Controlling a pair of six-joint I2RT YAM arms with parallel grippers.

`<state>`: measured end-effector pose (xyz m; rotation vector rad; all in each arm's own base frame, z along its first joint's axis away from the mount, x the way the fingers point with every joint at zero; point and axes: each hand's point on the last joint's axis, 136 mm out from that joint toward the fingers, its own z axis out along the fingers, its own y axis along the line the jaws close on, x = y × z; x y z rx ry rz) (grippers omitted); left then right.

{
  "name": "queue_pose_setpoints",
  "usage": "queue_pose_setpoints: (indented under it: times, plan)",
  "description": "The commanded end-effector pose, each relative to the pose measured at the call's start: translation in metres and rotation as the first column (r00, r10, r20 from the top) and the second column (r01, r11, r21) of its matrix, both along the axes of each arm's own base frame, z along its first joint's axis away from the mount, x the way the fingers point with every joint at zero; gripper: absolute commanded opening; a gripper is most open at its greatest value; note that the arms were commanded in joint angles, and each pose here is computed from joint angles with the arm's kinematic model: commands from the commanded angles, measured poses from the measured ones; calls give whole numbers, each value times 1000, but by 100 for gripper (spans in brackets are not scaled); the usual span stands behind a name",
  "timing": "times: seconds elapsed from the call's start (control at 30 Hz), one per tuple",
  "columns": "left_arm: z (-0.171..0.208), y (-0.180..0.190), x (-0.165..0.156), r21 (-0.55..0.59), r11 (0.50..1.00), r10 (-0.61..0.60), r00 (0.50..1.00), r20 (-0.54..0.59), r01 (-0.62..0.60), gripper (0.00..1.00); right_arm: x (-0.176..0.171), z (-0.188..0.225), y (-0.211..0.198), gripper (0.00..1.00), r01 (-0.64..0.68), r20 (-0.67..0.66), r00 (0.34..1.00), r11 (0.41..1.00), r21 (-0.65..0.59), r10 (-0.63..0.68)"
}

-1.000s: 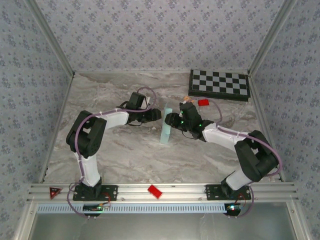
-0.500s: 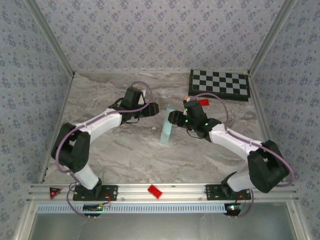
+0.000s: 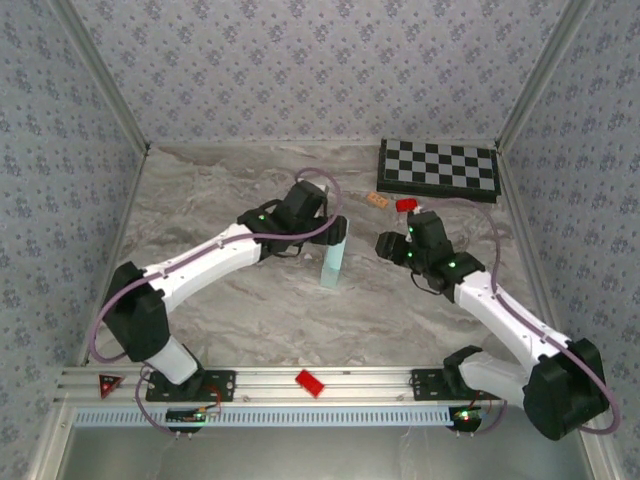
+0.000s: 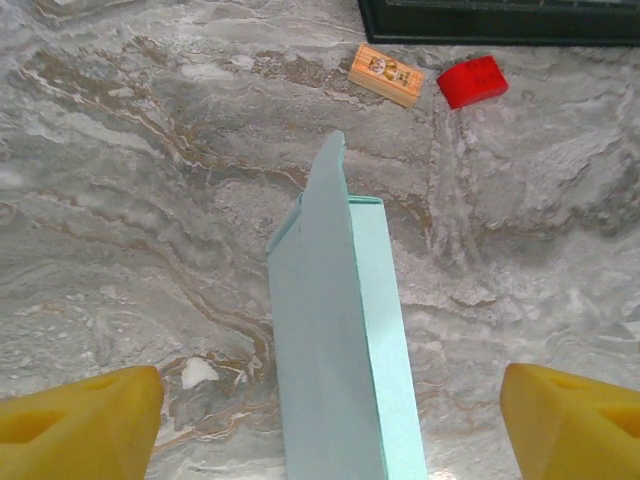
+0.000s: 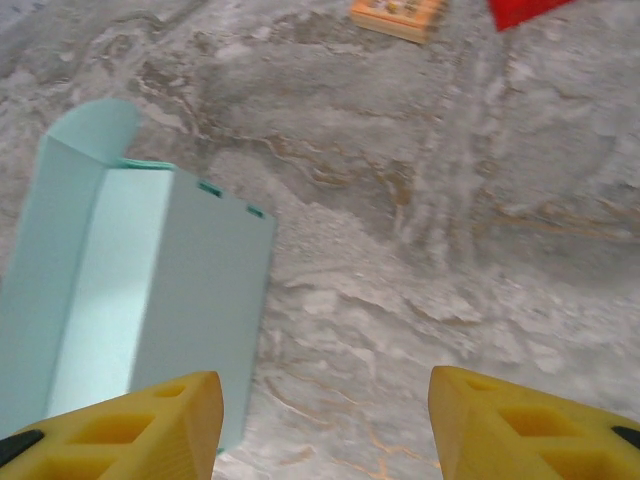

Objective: Fold the paper box

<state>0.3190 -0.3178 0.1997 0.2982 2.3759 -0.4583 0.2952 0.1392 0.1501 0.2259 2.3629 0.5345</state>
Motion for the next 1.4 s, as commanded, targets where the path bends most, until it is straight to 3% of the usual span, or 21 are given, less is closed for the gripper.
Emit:
queue_pose_setpoints:
  times: [0.0,0.33,0.6,1.2,1.37]
  plan:
    - [-9,2,-4,170,985,9,1000,22,-12,89,-13,-10,-17,59,7,-29,1000,999,-53,-9]
    - [-37,-19,-4,368,930,-25,1000,-5,26,91,-18,-14,-26,60,27,-26,999,999,-36,-28]
    - [-57,-38,-9,366,921,-110,991,-79,132,84,-18,-20,-28,60,36,-36,999,999,-28,-37]
    - [-81,-29,-10,449,882,-97,988,-117,140,63,-10,-23,-27,60,43,-33,999,999,-18,-43]
    - [-82,-26,-10,472,865,-134,985,-108,170,62,-10,-23,-28,60,43,-36,998,999,-18,-44]
